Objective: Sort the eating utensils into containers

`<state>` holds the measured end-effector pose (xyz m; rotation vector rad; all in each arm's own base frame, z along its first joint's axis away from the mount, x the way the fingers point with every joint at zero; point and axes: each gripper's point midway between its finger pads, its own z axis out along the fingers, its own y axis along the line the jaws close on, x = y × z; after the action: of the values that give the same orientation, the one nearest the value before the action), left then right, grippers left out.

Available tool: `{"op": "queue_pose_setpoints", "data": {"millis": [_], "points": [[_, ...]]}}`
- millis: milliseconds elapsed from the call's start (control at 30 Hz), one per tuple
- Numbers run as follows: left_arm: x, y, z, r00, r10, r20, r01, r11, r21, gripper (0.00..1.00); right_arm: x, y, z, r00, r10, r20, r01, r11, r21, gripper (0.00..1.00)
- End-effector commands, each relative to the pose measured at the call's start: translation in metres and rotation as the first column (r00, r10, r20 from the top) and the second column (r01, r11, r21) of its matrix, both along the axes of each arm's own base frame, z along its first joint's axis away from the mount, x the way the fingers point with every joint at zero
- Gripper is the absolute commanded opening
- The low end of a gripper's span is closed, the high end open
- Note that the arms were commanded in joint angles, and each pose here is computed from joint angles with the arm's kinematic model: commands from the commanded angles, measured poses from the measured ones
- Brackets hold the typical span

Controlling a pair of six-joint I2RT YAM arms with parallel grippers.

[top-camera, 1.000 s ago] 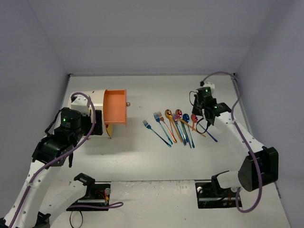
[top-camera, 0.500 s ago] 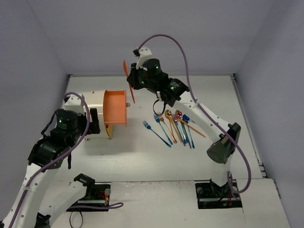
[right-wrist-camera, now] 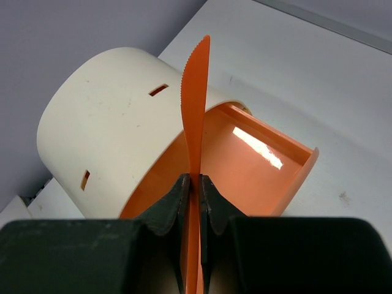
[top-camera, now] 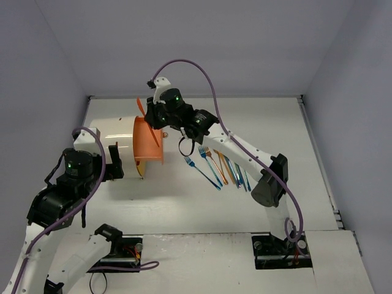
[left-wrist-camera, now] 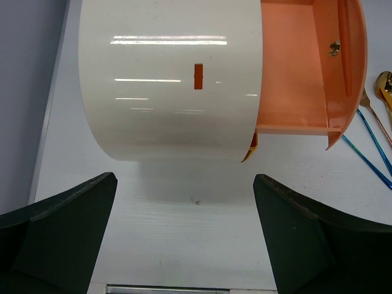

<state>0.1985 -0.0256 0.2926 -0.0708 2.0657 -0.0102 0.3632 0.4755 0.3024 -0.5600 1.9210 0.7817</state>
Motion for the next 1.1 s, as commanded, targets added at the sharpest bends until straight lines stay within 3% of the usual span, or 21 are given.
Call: {"op": "queue_pose_setpoints", "data": {"millis": [0,200,333,433,633,700,900,1067], "points": [[0.004,0.002,0.016,0.998,0.038,0.048,-0.036,0.999,-0.034,0.93,-0.006,0.007,0.049,0.998,-0.006,0.065,-0.002,0.991,0.130,0.00],[0.004,0.001,0.014,0.998,0.037,0.042,-0.035,0.999,-0.038,0.93,-0.006,0.009,0.024,0.998,-0.022,0.060,0.017,0.997,0.074,0.00],[0.004,0.001,0.015,0.998,0.034,0.043,-0.033,0.999,-0.038,0.93,-0.010,0.007,0.004,0.999,-0.011,0.046,0.010,1.000,0.028,0.08],[0.004,0.001,0.014,0.999,0.032,0.042,-0.030,0.999,-0.032,0.93,-0.012,0.003,-0.005,0.998,-0.020,0.054,0.020,1.000,-0.005,0.14],[0.007,0.001,0.015,0.999,0.027,0.040,-0.026,1.000,-0.017,0.93,-0.015,-0.010,0.008,0.995,-0.037,0.097,0.039,0.999,-0.020,0.41],[0.007,0.001,0.016,0.999,0.023,0.039,-0.023,1.000,-0.016,0.93,-0.017,-0.017,0.022,0.991,-0.046,0.123,0.047,0.999,-0.010,0.44],[0.009,0.000,0.017,0.999,0.022,0.038,-0.022,1.000,-0.012,0.93,-0.014,-0.069,0.050,0.963,-0.178,0.204,0.187,0.982,-0.024,0.49],[0.010,-0.001,0.019,0.999,0.019,0.040,-0.018,1.000,-0.014,0.93,-0.002,-0.138,0.022,0.933,-0.319,0.168,0.334,0.940,-0.072,0.50]]}}
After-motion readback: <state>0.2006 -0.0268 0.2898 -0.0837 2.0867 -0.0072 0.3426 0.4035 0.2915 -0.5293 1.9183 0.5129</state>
